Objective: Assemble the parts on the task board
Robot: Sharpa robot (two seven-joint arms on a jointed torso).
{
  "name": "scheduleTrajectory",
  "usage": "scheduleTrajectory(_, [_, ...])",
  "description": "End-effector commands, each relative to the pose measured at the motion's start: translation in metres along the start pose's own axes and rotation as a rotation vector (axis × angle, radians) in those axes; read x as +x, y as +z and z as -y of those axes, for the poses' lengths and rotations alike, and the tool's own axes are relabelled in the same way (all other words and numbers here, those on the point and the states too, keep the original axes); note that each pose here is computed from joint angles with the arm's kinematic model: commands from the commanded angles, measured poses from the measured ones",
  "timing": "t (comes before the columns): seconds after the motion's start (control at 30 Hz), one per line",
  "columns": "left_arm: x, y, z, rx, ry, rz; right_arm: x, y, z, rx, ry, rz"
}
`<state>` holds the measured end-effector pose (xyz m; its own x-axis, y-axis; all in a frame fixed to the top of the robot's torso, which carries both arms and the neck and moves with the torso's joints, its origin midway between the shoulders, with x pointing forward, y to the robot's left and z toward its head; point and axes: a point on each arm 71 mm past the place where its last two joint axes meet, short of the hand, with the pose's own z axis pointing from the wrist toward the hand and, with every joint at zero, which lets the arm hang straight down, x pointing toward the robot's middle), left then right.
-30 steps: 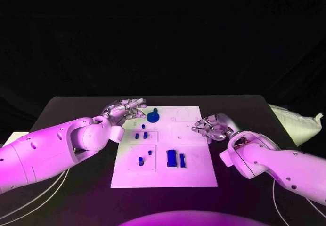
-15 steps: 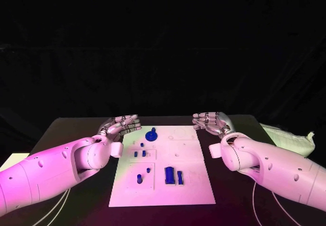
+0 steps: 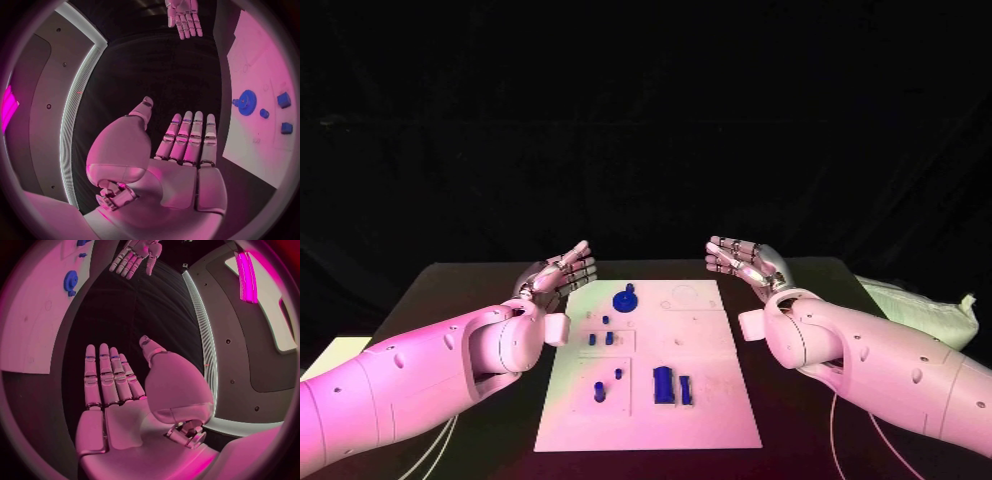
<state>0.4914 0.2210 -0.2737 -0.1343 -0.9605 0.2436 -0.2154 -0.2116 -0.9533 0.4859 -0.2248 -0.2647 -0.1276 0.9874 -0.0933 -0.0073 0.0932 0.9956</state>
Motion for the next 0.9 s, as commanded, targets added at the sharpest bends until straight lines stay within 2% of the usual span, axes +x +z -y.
scheduleTrajectory(0.03, [0.0072,-0.0034,0.0054,0.035,0.050,0.030,0.006,-0.001,-0.011,-0.015,0.040,0.040])
scheduleTrajectory(0.3, [0.0298,-0.0200,0.0227,0.130,0.161,0.099,0.025,-0.013,-0.036,-0.013,0.092,0.088])
scheduleTrajectory(0.47, [0.0392,-0.0284,0.0309,0.176,0.205,0.129,0.030,-0.018,-0.042,-0.003,0.102,0.106])
scheduleTrajectory(0.63, [0.0434,-0.0323,0.0347,0.198,0.224,0.142,0.031,-0.020,-0.044,0.001,0.104,0.111])
scheduleTrajectory(0.9, [0.0435,-0.0324,0.0348,0.199,0.224,0.142,0.031,-0.020,-0.044,0.001,0.104,0.111])
